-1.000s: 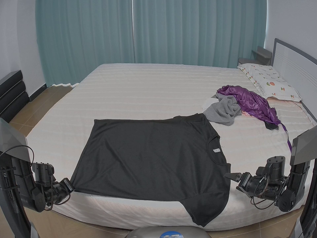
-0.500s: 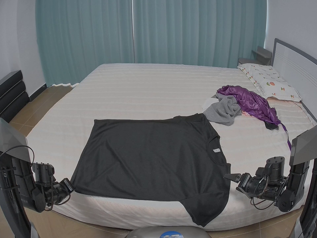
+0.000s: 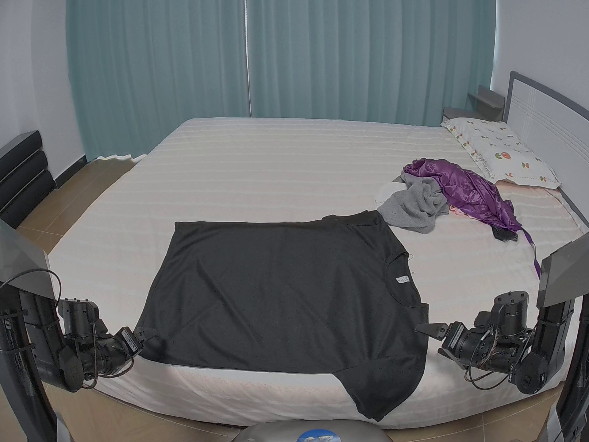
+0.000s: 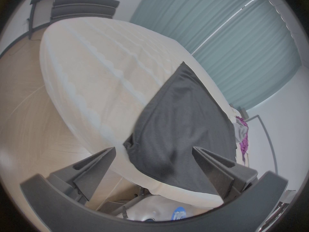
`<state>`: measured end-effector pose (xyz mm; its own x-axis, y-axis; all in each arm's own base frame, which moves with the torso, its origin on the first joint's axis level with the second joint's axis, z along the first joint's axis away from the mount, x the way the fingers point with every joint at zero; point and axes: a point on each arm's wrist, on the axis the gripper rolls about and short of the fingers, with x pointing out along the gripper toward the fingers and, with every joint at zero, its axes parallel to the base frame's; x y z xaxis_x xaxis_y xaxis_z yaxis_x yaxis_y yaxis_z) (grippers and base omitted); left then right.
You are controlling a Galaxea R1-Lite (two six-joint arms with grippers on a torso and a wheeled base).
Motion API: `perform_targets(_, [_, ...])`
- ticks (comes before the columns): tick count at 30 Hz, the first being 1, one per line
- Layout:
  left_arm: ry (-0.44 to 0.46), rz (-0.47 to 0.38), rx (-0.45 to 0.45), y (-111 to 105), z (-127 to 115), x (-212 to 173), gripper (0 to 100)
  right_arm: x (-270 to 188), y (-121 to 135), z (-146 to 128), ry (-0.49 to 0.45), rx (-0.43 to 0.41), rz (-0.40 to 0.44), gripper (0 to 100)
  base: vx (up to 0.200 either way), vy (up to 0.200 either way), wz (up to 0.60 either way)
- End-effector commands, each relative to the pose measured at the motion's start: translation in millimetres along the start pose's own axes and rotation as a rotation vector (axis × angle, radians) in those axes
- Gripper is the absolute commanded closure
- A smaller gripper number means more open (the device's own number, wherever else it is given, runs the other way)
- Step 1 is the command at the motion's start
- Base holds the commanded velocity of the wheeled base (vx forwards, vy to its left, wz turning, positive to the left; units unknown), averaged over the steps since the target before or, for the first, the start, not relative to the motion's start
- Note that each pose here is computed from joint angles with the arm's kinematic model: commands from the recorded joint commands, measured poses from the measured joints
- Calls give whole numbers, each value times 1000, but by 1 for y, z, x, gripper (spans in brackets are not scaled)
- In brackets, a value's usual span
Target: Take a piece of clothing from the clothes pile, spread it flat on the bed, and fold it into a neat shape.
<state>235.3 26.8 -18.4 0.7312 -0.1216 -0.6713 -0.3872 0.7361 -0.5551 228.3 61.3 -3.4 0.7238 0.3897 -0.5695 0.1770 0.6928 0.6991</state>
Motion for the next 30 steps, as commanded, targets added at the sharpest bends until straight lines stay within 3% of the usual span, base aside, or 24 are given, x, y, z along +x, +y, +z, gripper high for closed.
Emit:
perform_targets(1, [18,-47,0,1,4,4,0,0,0,0,1,1,0,0,0,0,0])
perform_targets(10, [62,-93,110,23,12,6,0,0,1,-1,4,-1,2,0,0,0,0])
perform_targets(17, [70,-116,191,22,12,14,0,0,1,-1,4,-1,2,0,0,0,0])
perform_targets(22, [66,-122,196,21,14,18,0,0,1,-1,5,-2,3,0,0,0,0])
perform_targets(23, [66,-122,196,21,15,18,100,0,1,-1,6,-2,2,0,0,0,0])
perform_targets(30, [75,-116,188,23,12,14,100,0,0,-1,5,-1,-1,0,0,0,0])
